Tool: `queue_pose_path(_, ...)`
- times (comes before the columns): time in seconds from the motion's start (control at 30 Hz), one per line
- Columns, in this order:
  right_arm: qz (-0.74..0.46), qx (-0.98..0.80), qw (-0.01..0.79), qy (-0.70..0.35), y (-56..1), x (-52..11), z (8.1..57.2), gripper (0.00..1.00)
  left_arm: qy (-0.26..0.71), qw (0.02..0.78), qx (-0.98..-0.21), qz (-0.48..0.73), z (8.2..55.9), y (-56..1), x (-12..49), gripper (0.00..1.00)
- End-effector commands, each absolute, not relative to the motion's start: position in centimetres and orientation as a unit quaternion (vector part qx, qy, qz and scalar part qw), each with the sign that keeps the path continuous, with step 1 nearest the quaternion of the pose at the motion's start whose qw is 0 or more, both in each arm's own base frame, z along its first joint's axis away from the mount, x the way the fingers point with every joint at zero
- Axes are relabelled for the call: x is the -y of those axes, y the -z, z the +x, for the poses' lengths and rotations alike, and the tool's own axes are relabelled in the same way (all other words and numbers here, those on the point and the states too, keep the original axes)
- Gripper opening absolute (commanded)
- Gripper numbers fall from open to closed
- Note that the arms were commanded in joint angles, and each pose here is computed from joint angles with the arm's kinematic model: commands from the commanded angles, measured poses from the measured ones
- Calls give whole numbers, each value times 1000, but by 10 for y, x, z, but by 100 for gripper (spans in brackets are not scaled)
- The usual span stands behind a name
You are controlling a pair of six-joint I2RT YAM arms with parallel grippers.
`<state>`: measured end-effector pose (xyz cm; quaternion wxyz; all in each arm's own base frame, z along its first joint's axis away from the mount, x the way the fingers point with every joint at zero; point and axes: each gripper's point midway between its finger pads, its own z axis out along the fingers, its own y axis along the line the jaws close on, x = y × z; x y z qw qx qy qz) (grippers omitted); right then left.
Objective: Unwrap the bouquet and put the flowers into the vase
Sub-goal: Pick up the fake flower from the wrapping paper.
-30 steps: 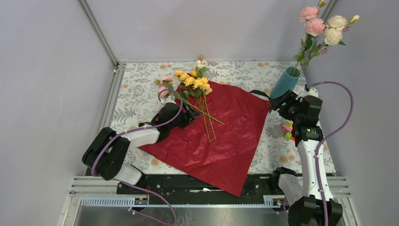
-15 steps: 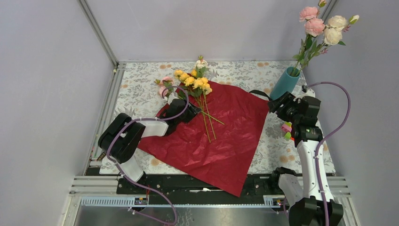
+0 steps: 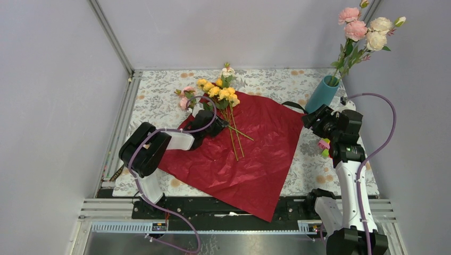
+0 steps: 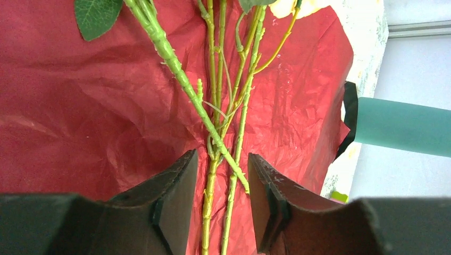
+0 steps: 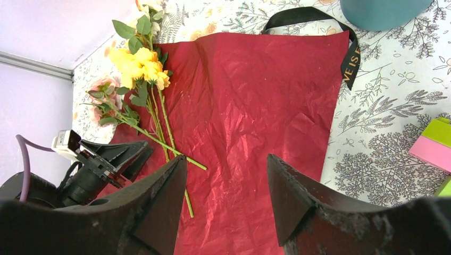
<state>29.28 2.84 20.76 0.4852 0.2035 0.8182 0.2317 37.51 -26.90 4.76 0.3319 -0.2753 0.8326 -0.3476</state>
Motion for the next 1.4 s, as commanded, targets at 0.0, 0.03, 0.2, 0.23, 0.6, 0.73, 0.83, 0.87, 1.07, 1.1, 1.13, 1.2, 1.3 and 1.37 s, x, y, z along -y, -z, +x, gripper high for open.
queue_pose_path(0.0,185,-809,502,-245,-226,-35,292,63,377,360,-806,-281,395,-70,276,41)
queue_pose_path(0.03,185,-808,502,-245,-226,-35,292,63,376,360,-806,-281,395,-70,276,40)
queue_pose_path(0.2,184,-809,501,-245,-226,-36,292,63,370,356,-808,-288,398,-62,273,38)
queue_pose_path(0.23,184,-809,502,-245,-226,-35,292,63,370,355,-808,-290,398,-61,272,38)
queue_pose_path(0.6,181,-810,505,-238,-229,-33,293,63,371,356,-805,-297,405,-58,268,35)
queue_pose_path(0.73,182,-810,504,-239,-229,-34,293,63,370,351,-807,-298,406,-54,269,33)
queue_pose_path(0.83,182,-810,504,-239,-229,-33,293,63,373,350,-805,-300,407,-54,270,30)
queue_pose_path(0.87,182,-810,504,-239,-229,-34,293,63,373,350,-805,-300,407,-54,270,28)
queue_pose_path(1.07,181,-810,503,-241,-229,-34,292,63,377,346,-803,-307,408,-51,271,26)
queue_pose_path(1.1,180,-810,503,-241,-228,-35,292,63,379,345,-801,-309,408,-51,271,26)
queue_pose_path(1.13,180,-811,503,-240,-228,-34,292,63,382,346,-799,-310,409,-52,271,25)
queue_pose_path(1.2,180,-812,501,-240,-227,-35,292,63,386,345,-796,-313,410,-53,272,25)
queue_pose_path(1.3,179,-813,500,-239,-227,-35,291,63,388,349,-793,-316,412,-55,272,25)
queue_pose_path(1.37,179,-813,500,-239,-227,-35,291,63,386,352,-793,-315,413,-56,272,25)
